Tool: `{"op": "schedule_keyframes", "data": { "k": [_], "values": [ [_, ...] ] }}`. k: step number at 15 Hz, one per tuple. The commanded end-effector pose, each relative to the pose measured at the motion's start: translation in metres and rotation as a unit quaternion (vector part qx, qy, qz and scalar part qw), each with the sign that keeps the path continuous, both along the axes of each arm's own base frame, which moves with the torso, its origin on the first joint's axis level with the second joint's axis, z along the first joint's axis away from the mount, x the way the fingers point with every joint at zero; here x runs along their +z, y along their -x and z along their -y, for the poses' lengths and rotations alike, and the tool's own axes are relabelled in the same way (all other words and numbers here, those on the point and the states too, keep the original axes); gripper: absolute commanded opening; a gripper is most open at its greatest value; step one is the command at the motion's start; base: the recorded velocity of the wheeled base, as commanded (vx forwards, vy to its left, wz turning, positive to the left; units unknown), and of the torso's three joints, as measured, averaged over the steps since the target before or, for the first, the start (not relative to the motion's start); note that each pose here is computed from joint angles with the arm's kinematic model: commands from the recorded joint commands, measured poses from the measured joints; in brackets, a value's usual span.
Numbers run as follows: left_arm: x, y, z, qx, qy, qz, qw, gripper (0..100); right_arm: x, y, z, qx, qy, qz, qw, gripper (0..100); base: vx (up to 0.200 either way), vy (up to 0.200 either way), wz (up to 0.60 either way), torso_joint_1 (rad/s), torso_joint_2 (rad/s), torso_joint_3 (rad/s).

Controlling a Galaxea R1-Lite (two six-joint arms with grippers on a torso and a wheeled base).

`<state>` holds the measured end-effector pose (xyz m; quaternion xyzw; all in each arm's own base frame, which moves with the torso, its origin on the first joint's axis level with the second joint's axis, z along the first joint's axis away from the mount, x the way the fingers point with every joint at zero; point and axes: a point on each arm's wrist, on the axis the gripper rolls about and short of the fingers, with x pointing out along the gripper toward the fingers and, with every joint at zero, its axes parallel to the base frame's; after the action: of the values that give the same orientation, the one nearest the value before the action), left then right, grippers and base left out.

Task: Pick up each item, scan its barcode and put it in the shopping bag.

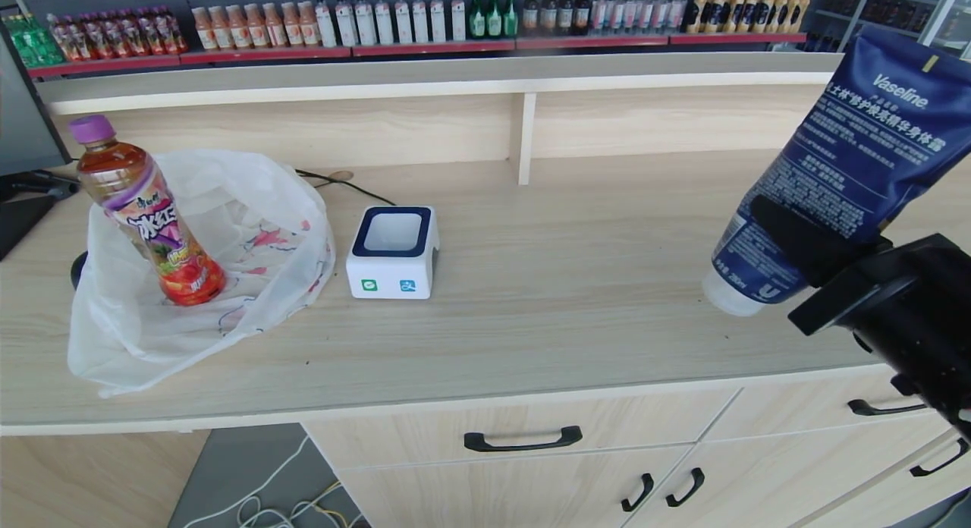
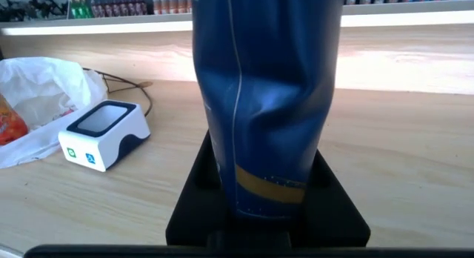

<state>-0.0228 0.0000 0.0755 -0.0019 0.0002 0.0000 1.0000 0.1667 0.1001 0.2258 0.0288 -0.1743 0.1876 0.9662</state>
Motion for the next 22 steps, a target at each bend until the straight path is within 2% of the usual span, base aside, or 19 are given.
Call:
{"op": "schedule_keyframes", "data": {
  "k": [1,6,9,12,16,22],
  "values": [
    [0.000,0.000,0.000,0.000,0.000,0.000,1.0000,100,-0.002,0.005,0.000,0.009,0.001,-0.001,1.000,0,0.000,0.000,0.00,0.000,0.00,0.000],
    [0.000,0.000,0.000,0.000,0.000,0.000,1.0000,100,-0.006,0.004,-0.005,0.039,0.012,-0.007,0.999,0,0.000,0.000,0.00,0.000,0.00,0.000],
    [0.000,0.000,0.000,0.001,0.000,0.000,1.0000,100,-0.010,0.001,-0.010,0.091,0.027,-0.011,0.995,0,0.000,0.000,0.00,0.000,0.00,0.000],
    [0.000,0.000,0.000,0.001,0.000,0.000,1.0000,100,-0.010,-0.004,-0.014,0.134,0.021,-0.016,0.991,0,0.000,0.000,0.00,0.000,0.00,0.000],
    [0.000,0.000,0.000,0.000,0.000,0.000,1.0000,100,-0.013,-0.006,-0.019,0.237,0.005,-0.041,0.971,0,0.000,0.000,0.00,0.000,0.00,0.000],
    [0.000,0.000,0.000,0.000,0.000,0.000,1.0000,100,-0.011,-0.015,-0.025,0.264,-0.026,-0.063,0.962,0,0.000,0.000,0.00,0.000,0.00,0.000]
  ]
}}
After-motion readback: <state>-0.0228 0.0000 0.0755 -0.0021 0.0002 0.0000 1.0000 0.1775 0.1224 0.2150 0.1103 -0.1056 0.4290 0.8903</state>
